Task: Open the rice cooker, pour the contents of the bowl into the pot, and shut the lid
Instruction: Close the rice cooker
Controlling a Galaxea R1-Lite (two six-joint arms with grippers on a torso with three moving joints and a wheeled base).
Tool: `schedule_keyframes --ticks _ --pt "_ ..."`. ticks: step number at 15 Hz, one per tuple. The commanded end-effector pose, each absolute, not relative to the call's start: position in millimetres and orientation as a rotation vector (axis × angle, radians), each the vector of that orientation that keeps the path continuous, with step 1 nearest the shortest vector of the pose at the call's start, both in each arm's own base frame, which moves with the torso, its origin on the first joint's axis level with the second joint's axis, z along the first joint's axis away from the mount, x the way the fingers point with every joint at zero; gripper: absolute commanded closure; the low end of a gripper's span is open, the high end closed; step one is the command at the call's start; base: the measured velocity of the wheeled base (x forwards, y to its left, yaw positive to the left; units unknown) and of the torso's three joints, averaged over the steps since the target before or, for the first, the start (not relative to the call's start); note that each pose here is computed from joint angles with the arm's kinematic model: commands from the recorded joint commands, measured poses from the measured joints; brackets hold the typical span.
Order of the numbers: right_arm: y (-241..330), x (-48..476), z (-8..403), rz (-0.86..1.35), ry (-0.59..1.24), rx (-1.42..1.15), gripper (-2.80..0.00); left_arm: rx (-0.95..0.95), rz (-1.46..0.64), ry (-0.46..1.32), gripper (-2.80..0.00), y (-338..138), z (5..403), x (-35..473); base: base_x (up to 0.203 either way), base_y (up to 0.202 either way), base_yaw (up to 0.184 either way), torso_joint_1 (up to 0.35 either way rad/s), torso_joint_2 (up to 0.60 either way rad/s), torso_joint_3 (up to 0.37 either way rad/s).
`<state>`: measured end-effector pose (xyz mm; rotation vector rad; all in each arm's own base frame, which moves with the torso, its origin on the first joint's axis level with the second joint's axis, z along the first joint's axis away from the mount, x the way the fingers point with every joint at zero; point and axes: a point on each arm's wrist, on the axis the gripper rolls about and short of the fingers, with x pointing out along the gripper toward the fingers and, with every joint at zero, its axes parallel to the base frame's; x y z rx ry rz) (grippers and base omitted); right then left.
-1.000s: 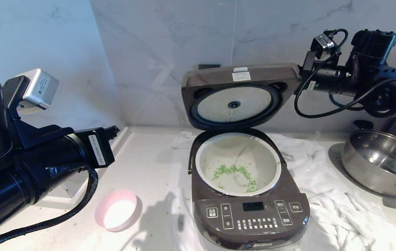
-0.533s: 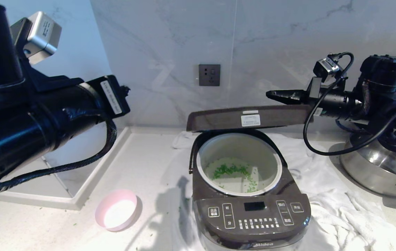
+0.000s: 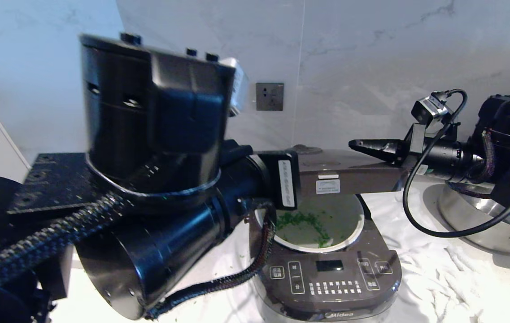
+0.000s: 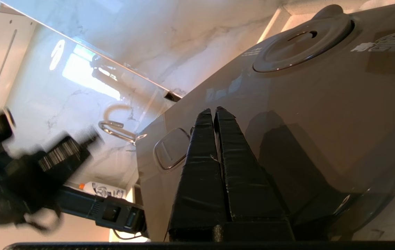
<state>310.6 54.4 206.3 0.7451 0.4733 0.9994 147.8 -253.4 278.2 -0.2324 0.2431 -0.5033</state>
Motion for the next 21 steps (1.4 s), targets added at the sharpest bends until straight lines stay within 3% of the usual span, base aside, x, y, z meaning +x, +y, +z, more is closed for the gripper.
schedule_keyframes --ticks 1,3,8,14,21 --pt "54.2 308.0 206.6 1.004 0.475 0.748 0.0 -0.172 -0.535 0.295 0.0 -276.0 256.1 142.6 0.0 0.0 0.0 0.0 0.0 0.0" --pt "55.5 305.9 202.4 1.004 0.492 0.752 0.0 -0.142 -0.533 0.313 0.0 -287.3 245.1 144.6 0.0 0.0 0.0 0.0 0.0 0.0" --pt "62.0 297.1 190.3 1.019 0.521 0.754 0.0 -0.214 -0.429 0.24 0.0 -288.2 265.8 172.8 0.0 0.0 0.0 0.0 0.0 0.0" --pt "63.5 289.5 185.0 1.022 0.535 0.756 0.0 -0.026 -0.366 0.374 0.0 -279.4 200.8 169.3 0.0 0.0 0.0 0.0 0.0 0.0" --pt "66.2 275.5 161.3 1.016 0.594 0.772 0.0 -0.041 -0.342 0.365 0.0 -277.5 188.3 177.7 0.0 0.0 0.0 0.0 0.0 0.0"
